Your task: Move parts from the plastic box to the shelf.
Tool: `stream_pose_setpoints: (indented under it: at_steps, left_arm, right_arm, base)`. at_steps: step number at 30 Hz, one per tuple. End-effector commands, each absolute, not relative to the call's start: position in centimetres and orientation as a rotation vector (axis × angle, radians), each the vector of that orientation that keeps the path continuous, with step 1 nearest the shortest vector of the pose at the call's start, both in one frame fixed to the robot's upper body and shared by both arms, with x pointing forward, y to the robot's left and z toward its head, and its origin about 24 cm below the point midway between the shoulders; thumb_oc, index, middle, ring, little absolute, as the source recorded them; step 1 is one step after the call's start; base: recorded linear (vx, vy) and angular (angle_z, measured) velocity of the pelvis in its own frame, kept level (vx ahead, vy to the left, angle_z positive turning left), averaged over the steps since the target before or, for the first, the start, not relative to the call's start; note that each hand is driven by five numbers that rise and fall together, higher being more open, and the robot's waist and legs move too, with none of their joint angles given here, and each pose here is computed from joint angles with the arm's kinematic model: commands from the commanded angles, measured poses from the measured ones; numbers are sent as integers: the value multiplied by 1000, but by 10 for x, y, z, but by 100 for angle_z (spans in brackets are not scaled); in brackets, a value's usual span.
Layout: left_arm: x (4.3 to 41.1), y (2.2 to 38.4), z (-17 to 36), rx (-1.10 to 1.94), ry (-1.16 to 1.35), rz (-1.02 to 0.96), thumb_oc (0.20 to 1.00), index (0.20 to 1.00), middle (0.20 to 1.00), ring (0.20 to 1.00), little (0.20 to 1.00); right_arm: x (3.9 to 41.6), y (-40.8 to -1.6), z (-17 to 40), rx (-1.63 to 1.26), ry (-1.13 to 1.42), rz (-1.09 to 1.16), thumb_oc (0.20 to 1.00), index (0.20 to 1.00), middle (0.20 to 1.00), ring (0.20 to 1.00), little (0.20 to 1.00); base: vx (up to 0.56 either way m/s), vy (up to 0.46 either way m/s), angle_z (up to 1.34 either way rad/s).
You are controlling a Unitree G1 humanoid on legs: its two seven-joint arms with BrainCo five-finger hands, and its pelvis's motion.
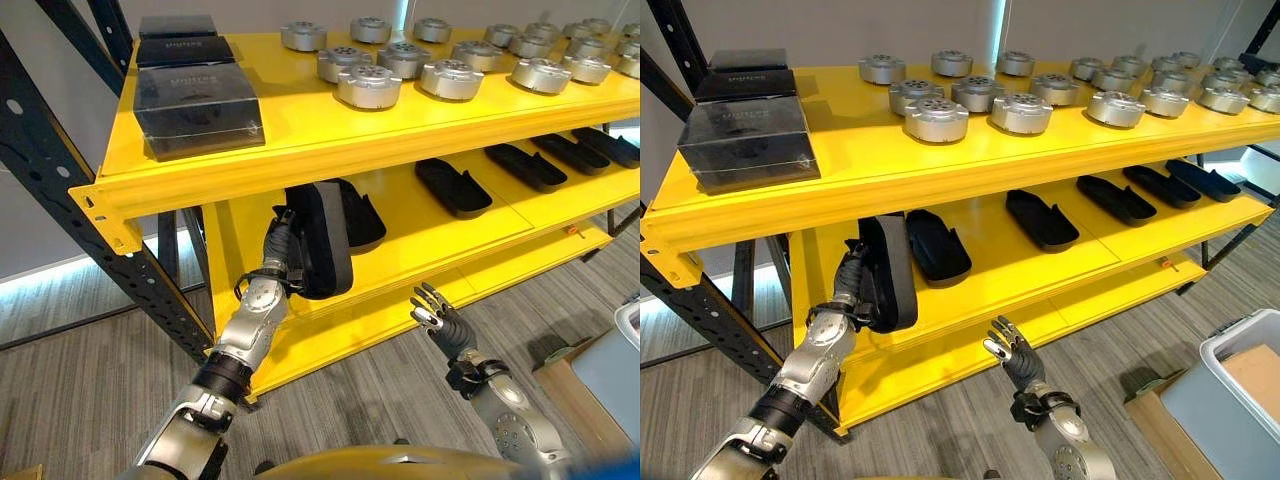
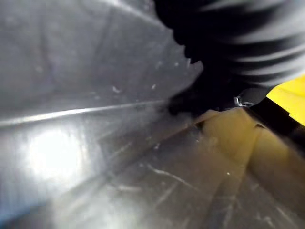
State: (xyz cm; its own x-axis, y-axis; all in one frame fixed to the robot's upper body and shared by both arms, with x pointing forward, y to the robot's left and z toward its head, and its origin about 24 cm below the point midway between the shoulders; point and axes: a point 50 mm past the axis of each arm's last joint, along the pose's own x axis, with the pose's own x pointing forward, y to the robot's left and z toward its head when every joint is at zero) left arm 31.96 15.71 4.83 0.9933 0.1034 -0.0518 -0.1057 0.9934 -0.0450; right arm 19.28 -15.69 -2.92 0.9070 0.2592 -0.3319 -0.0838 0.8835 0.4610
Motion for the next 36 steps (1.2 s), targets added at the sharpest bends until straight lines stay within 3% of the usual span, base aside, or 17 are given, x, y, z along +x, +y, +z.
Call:
stream_pose_setpoints:
  at_steps: [1,10,18,23,36]
  left_arm:
    - [358,175,127,-46,-235,205,200,200,200,200,200]
    - [376,248,142,-8,-162,482,200,200,200,200,200]
    - [376,290,158,11,-135,636,200,200,200,200,200]
    - [374,304,160,-10,-118,695,200,200,200,200,200]
    - [389,294,195,-13,-164,704,200,200,200,200,200]
  right_arm:
    - [204,-157,-10,443,301,233,1000,1000,1000,1000,1000]
    - [197,-157,-15,423,329,263,1000,1000,1000,1000,1000]
    - [192,-165,-16,420,331,251,1000,1000,1000,1000,1000]
    - [191,-168,-16,416,331,255,1000,1000,1000,1000,1000]
    - [216,-170,7,356,238,316,1000,1000,1000,1000,1000]
  base:
    - [0,0,0]
    - [2,-7,-6]
    - [-4,-1,0]
    - [-51,-8,0]
    - [-160,-14,5]
